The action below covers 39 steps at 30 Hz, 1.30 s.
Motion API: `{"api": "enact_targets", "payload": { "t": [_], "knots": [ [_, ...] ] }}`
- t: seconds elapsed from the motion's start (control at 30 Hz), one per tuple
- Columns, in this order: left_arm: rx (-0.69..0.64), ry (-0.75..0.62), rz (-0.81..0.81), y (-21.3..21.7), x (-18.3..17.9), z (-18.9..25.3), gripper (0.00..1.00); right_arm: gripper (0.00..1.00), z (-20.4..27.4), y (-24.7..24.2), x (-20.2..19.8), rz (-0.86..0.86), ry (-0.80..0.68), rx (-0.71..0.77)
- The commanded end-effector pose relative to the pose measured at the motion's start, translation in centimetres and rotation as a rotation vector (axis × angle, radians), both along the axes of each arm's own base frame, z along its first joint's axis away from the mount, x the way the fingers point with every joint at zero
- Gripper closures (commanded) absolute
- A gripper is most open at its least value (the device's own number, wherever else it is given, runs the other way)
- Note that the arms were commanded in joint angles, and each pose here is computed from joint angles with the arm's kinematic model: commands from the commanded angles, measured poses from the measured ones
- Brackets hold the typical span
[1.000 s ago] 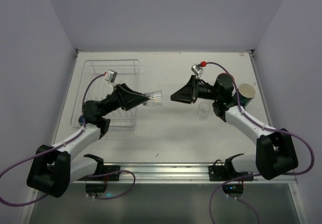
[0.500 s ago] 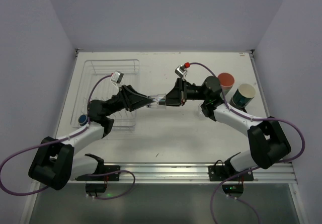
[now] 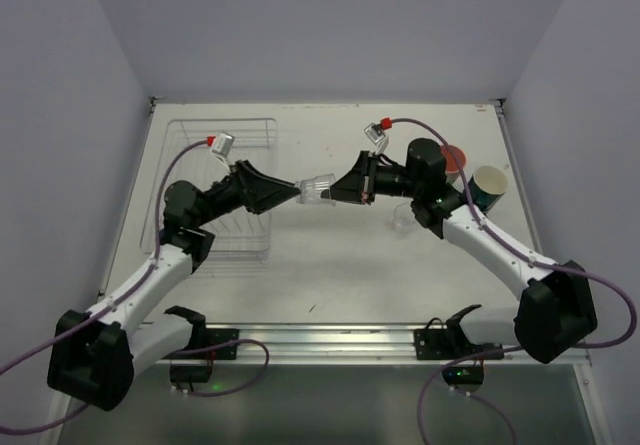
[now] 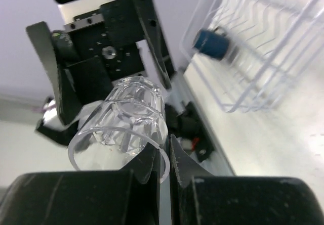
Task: Unload the cups from the dish rack
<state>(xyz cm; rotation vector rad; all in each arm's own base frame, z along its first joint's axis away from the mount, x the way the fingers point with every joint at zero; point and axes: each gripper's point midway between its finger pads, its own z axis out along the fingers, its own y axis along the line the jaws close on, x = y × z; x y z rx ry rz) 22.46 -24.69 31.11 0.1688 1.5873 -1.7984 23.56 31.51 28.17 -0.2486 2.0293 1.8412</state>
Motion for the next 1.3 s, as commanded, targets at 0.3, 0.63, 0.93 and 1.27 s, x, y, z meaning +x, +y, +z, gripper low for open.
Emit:
{"api": "enact_targets", "payload": {
  "t": [0.3, 0.63, 0.93, 1.27],
  "knots": [
    [0.646, 0.083, 0.591, 10.2, 6.9, -5.0, 0.00, 1.00, -7.4, -16.9, 6.2, -0.713, -0.061, -0.897],
    [0.676, 0.096, 0.599, 10.5, 7.3, -5.9, 0.00, 1.00, -11.9, -24.4, 5.7, -0.881, 0.042, -1.236],
    [0.709, 0.096, 0.593, 10.8, 7.0, -6.5, 0.00, 1.00, -15.3, -25.0, 5.9, -0.829, 0.123, -1.342],
    [0.748, 0.125, 0.598, 11.2, 6.9, -7.7, 0.00, 1.00, -16.7, -24.5, 5.8, -0.781, 0.154, -1.348]
  ]
}}
